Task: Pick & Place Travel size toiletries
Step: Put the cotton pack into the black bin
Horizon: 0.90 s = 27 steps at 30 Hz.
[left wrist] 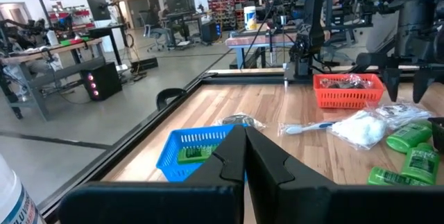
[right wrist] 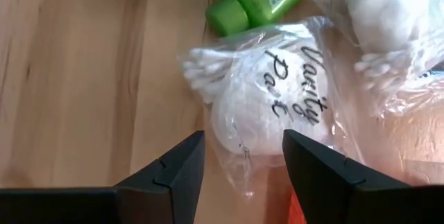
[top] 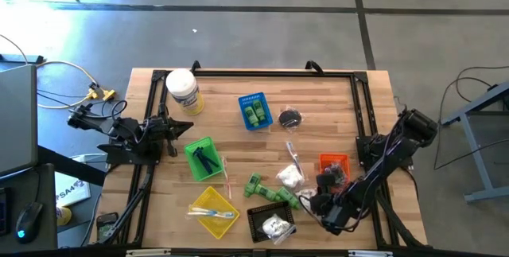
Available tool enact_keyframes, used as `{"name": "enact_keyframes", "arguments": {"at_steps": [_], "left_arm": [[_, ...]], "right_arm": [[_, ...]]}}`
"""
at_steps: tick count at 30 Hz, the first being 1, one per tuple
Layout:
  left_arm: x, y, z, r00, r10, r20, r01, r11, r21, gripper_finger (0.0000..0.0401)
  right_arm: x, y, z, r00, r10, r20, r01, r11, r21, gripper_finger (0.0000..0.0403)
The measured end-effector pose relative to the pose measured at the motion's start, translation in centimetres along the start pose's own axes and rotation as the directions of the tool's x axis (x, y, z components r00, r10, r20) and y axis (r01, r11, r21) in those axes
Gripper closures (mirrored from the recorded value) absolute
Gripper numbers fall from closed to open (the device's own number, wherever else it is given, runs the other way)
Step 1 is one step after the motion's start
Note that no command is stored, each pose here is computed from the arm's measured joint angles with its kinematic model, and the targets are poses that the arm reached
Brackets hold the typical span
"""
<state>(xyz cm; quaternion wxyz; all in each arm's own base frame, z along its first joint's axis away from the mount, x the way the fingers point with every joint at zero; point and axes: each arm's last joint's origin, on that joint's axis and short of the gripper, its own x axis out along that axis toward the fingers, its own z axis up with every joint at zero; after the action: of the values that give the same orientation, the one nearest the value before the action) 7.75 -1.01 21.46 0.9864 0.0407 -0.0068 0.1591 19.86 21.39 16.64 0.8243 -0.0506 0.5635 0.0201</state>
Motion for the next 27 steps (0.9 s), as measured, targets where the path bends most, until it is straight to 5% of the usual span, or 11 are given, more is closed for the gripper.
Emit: {"name": "enact_keyframes", "arguments": {"at_steps": [8,17,27], "left_arm": [[0.00,0.00,0.00,1.000,0.000,0.000,0.000,1.000,0.007,0.0401],[0.00,0.00,-0.01,1.000,0.000,0.000,0.000,1.000,0.027,0.0401],[0.00,0.00,-0.01,1.000,0.000,-0.001,0.000,1.000,0.027,0.0401]], "right_arm": [[-0.02,-0.17,-0.34,0.999,0.001,-0.051,0.000,1.000,0.021,0.0223],[0.22,-0.07,-0.36,0.998,0.002,-0.056,-0.002,1.000,0.003,0.0327],[0.86,0.39,0.00,0.999,0.023,-0.025,-0.024,1.000,-0.018,0.0387]]}}
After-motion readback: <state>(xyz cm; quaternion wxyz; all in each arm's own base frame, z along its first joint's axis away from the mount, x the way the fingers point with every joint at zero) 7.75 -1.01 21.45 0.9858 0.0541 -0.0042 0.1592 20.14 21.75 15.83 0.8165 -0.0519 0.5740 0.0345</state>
